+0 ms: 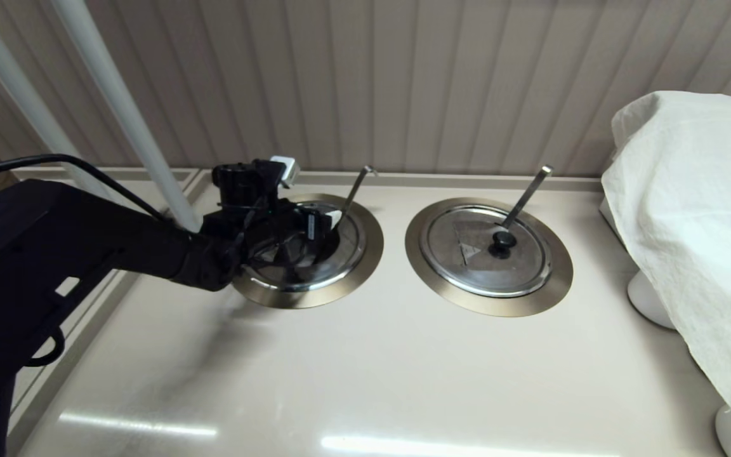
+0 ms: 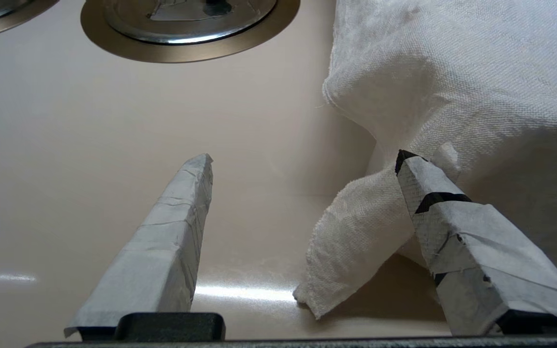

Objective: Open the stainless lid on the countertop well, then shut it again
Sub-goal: Stir with a spoon

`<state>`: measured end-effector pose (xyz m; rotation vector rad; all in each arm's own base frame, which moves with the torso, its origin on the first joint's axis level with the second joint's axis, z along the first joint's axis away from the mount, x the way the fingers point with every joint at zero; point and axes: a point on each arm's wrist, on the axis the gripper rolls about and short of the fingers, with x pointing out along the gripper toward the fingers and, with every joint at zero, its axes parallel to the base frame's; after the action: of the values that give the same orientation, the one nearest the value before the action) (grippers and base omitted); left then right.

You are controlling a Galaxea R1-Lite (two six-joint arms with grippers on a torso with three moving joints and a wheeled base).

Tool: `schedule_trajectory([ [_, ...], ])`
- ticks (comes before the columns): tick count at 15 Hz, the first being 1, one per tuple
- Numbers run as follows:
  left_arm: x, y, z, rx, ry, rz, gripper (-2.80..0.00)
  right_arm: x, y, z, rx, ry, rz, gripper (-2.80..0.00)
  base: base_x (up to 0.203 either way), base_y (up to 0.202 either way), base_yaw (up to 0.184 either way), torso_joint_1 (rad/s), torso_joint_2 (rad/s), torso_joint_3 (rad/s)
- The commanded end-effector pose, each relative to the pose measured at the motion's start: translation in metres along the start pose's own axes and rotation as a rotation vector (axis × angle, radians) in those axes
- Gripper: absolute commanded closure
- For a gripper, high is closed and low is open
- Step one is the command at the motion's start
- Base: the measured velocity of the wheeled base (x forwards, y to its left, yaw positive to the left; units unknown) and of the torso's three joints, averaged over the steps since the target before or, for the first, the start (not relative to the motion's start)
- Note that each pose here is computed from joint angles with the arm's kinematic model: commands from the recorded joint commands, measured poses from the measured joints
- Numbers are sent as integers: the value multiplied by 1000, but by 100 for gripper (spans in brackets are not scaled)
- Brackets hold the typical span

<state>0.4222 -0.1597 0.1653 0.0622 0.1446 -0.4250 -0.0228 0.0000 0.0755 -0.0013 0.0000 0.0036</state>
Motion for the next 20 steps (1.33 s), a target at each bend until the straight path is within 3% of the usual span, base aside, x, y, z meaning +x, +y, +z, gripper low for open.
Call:
schedule_trajectory([
  [1,18,-7,-20,0,32,-16,-280,0,0,0,0,0,1,-280,0,0,0,0,0,0],
  [3,33,-21,-34,4,46,-31,-280,0,0,0,0,2,1,-280,0,0,0,0,0,0],
  [6,49,-27,-43,7,-39,-13,-280,0,0,0,0,0,1,-280,0,0,0,0,0,0],
  [9,65,-35,-49,0,-104,75,-280,0,0,0,0,2,0,-280,0,0,0,0,0,0],
  [20,73,-37,-51,-19,-123,80,-280,0,0,0,0,2,2,-280,0,0,0,0,0,0],
])
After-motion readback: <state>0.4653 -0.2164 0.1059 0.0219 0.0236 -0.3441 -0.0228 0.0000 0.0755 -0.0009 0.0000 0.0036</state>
